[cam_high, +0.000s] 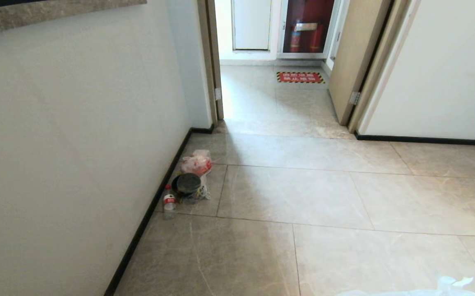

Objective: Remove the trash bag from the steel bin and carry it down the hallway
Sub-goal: Put the trash bag at the door

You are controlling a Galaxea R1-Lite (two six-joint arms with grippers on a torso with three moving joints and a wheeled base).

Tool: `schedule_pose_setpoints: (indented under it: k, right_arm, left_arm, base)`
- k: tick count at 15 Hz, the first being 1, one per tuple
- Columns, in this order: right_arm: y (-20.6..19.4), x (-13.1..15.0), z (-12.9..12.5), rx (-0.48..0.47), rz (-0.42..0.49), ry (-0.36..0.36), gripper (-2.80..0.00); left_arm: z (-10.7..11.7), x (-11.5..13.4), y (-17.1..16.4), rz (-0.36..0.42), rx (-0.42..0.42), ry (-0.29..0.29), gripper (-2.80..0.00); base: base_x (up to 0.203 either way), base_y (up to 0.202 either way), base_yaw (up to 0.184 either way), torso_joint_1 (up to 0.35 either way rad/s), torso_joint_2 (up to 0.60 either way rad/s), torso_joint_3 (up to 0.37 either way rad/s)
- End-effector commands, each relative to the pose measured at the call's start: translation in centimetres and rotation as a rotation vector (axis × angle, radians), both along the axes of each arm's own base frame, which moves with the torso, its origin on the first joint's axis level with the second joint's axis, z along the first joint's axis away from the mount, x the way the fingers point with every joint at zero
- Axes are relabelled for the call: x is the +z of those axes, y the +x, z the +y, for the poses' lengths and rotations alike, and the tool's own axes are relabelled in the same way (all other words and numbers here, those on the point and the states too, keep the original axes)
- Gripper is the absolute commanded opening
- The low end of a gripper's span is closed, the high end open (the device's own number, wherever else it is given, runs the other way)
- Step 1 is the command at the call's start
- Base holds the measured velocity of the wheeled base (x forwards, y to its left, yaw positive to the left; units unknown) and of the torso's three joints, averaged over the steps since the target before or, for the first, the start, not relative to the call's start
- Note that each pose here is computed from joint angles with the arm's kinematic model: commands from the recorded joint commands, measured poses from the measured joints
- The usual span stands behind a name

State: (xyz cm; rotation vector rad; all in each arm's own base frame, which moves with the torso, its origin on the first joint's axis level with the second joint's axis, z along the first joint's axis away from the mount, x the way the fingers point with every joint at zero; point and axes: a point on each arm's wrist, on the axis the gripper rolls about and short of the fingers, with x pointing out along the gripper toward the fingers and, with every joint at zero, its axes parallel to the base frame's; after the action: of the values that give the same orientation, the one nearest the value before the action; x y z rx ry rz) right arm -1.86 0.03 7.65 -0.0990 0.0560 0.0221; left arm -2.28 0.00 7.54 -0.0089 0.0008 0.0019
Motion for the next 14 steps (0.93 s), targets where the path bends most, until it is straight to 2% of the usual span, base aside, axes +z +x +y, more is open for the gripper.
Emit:
schedule_pose_setpoints:
  k: [1,11,14]
  right_arm:
    - [0.01,0.00,0.00,0.001,0.001,0.000,-2.80]
    - [0.01,0.00,0.00,0.001,0.001,0.000,-2.80]
    - [0.01,0.00,0.00,0.001,0.001,0.000,-2.80]
  left_arm:
    - [0.00,-0.04,0.00,-0.001,0.000,0.000,-2.80]
    - [0.00,0.02,-0.01,-0.004,0.000,0.001,-2.80]
    - [0.00,0.00,-0.01,-0.003,0.000,0.002,-2.80]
  base:
    - [0.175,0.000,0.004,0.000,0.00,0.002]
    - [0.191,0.000,0.000,0.001,0.00,0.003]
    - [0.032,0.000,0.001,0.002,0.00,0.001]
